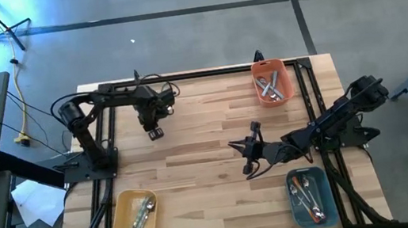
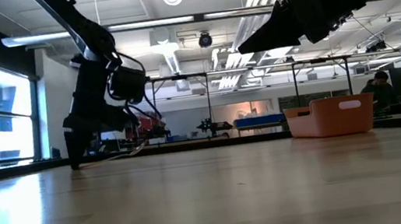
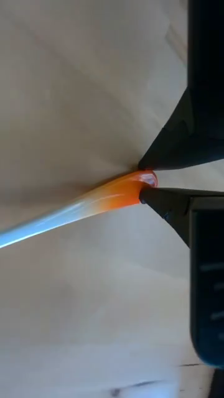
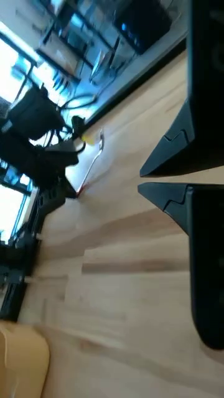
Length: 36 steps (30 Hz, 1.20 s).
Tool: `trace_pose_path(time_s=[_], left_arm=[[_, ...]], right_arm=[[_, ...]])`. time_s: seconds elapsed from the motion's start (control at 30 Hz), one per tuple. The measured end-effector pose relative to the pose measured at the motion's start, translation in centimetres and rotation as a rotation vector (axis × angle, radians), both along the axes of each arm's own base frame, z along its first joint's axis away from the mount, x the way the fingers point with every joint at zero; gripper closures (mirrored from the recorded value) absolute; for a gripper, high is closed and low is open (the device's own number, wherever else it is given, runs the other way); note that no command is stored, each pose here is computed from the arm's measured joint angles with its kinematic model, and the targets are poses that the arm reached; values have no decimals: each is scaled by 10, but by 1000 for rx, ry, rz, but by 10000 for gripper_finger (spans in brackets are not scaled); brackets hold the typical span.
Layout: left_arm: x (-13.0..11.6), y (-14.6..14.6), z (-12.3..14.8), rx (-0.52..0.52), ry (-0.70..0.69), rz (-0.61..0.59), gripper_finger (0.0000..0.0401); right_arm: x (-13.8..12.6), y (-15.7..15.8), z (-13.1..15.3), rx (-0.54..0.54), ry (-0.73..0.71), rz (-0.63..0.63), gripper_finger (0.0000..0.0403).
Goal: Sort silverware by color (type)
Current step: Put the orange spoon into the dark blue bin
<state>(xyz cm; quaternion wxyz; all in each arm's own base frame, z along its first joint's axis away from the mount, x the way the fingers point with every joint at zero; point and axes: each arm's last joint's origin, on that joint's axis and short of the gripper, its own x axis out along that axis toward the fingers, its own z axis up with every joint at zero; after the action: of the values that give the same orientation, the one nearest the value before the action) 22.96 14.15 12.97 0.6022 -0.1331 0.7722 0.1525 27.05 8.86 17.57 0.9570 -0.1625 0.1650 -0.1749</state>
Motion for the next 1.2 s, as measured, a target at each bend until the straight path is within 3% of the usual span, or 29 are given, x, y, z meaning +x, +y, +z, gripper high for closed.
trace_pose_path(time_s=[0.17, 0.33, 0.57, 0.67, 0.87, 1.07, 1.2], left_arm=[[12, -16, 0, 8, -25, -85, 366], [28, -34, -1, 22, -97, -185, 369], [54, -57, -1, 43, -270, -342, 389], [61, -66, -1, 34, -331, -399, 395], [75, -79, -1, 67, -431, -498, 399], [78, -87, -8, 107, -511, -561, 399], [77, -88, -12, 130, -542, -569, 399]], right_arm=[[-6, 6, -8, -12, 83, 22, 392], [-5, 3, -18, 177, 78, -9, 392], [10, -8, -49, 226, 87, -84, 386], [17, -19, -53, 234, 58, -122, 363], [27, -48, -48, 271, 23, -161, 277], [32, -102, -47, 546, -102, -309, 212], [29, -137, -48, 622, -142, -386, 202]])
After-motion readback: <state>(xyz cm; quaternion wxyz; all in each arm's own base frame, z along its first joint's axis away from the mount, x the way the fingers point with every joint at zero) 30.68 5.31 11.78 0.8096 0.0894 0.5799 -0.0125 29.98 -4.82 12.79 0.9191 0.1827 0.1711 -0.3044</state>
